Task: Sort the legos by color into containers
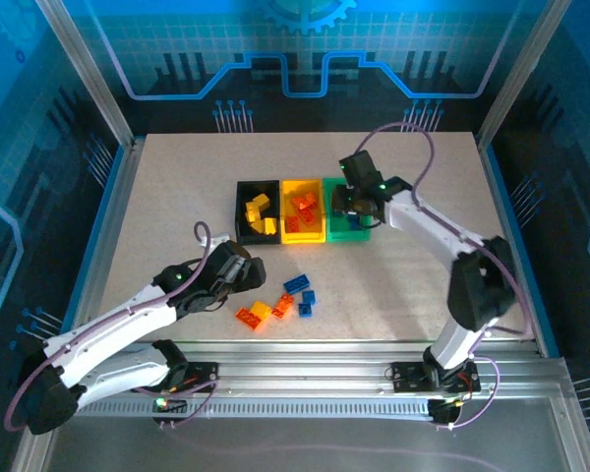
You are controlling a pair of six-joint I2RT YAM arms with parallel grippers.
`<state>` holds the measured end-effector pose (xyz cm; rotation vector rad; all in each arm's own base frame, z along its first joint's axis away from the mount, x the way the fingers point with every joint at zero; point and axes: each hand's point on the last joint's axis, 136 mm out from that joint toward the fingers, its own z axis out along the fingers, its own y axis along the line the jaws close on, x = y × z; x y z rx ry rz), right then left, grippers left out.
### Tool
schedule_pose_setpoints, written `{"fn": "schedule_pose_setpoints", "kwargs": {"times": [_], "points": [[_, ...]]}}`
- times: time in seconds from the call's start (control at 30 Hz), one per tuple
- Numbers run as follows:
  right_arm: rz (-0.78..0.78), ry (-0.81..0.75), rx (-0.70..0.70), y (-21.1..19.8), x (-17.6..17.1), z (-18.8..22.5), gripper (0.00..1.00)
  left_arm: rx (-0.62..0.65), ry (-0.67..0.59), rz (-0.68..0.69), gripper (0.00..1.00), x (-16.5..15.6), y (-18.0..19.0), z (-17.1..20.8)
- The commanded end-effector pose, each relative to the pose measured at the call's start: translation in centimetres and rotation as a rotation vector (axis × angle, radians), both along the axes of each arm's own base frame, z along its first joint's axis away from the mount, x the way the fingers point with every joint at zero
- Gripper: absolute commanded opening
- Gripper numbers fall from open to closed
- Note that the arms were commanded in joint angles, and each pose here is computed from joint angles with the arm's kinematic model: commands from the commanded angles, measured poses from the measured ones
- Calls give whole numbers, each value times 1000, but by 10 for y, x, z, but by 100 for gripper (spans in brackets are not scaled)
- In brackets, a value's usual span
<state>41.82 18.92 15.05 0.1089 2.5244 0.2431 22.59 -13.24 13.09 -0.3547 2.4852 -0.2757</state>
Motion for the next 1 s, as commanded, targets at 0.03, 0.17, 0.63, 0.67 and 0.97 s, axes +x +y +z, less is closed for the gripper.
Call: {"fn": "schedule_pose_setpoints", "kwargs": {"times": [0.03, 0.17, 0.63, 0.67, 0.97], "points": [[-85, 71, -60, -13, 21, -22, 39, 17, 10, 26, 99, -6, 12, -5], [-85, 108, -27, -7, 37, -33, 53, 10, 11, 28, 99, -6, 13, -5], [176, 38, 68, 37, -69, 3, 76, 18, -16, 39, 99, -3, 21, 2], [215, 56, 63, 41, -86, -2, 76, 18, -16, 44, 99, -3, 22, 2], [537, 254, -5, 90, -211, -75, 77, -7, 24, 70, 99, -5, 23, -18]]}}
